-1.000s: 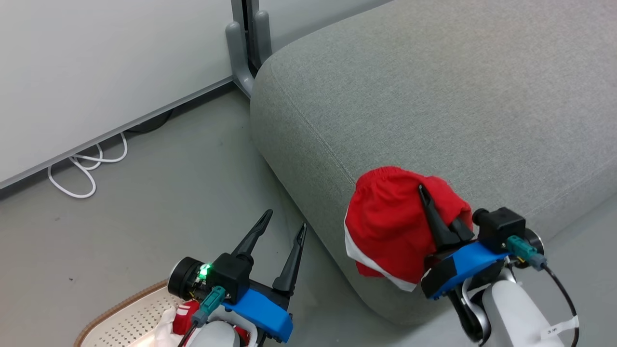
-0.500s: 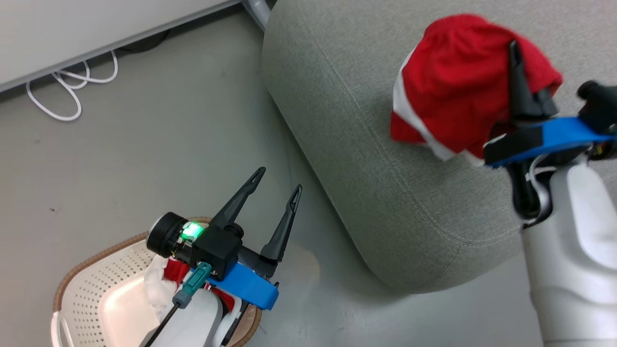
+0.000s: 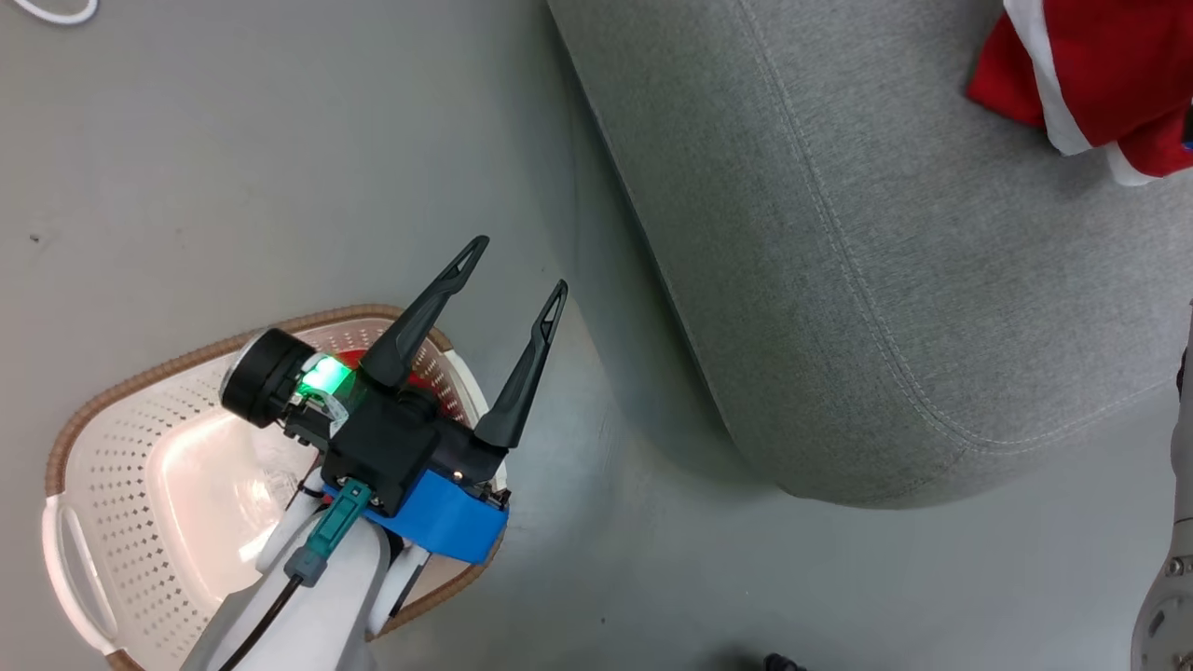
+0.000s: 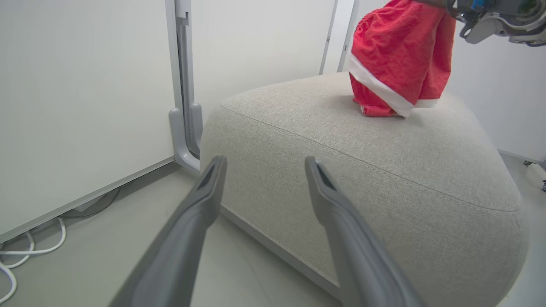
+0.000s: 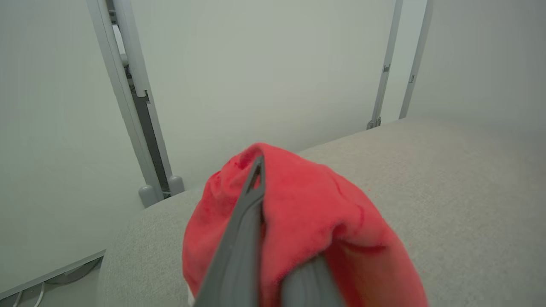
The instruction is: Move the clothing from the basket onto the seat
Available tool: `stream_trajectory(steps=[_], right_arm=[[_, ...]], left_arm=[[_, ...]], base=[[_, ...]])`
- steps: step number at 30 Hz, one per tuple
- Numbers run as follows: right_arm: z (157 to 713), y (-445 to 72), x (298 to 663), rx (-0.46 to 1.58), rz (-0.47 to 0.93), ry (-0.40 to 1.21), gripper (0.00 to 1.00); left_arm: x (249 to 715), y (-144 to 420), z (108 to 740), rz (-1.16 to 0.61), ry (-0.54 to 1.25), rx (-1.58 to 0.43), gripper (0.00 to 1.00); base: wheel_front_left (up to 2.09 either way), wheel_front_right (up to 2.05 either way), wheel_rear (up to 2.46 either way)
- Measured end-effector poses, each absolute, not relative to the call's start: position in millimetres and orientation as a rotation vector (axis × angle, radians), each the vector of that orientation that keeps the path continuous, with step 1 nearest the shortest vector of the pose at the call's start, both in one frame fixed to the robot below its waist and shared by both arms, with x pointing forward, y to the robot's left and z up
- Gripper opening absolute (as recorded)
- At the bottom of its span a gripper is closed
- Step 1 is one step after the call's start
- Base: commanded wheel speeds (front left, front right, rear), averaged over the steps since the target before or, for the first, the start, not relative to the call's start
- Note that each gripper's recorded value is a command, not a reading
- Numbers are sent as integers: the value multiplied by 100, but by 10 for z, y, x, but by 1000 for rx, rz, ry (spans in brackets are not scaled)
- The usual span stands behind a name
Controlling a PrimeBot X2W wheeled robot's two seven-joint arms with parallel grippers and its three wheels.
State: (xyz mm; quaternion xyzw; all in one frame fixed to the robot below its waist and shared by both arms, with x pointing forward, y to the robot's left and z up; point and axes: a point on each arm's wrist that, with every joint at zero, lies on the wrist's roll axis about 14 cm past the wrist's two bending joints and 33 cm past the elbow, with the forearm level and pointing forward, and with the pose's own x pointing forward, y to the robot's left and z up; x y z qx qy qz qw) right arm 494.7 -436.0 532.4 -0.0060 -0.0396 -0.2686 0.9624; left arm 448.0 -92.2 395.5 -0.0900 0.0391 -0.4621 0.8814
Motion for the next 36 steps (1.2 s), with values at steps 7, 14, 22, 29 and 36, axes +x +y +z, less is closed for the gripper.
stream_trajectory(steps=[7,14,22,29,36], right_arm=[[4625,-4383,4971,19,-582,78,0],[4242,-4339,4914,36,-591,181,0],[4281,-4359,4947,26,-584,180,0],[4382,-4343,4940,15,-574,163,100],[4403,-4350,4759,9,-581,179,100]], left_arm=[[4540,-846,3757,-944,111,-192,100],[4564,-789,3713,-927,121,-186,100],[4569,-764,3740,-915,117,-185,100],[4535,-780,3814,-913,109,-191,100],[4488,-779,3959,-907,92,-189,100]], base=[[0,0,0],[0,0,0],[0,0,0],[0,0,0],[0,0,0]])
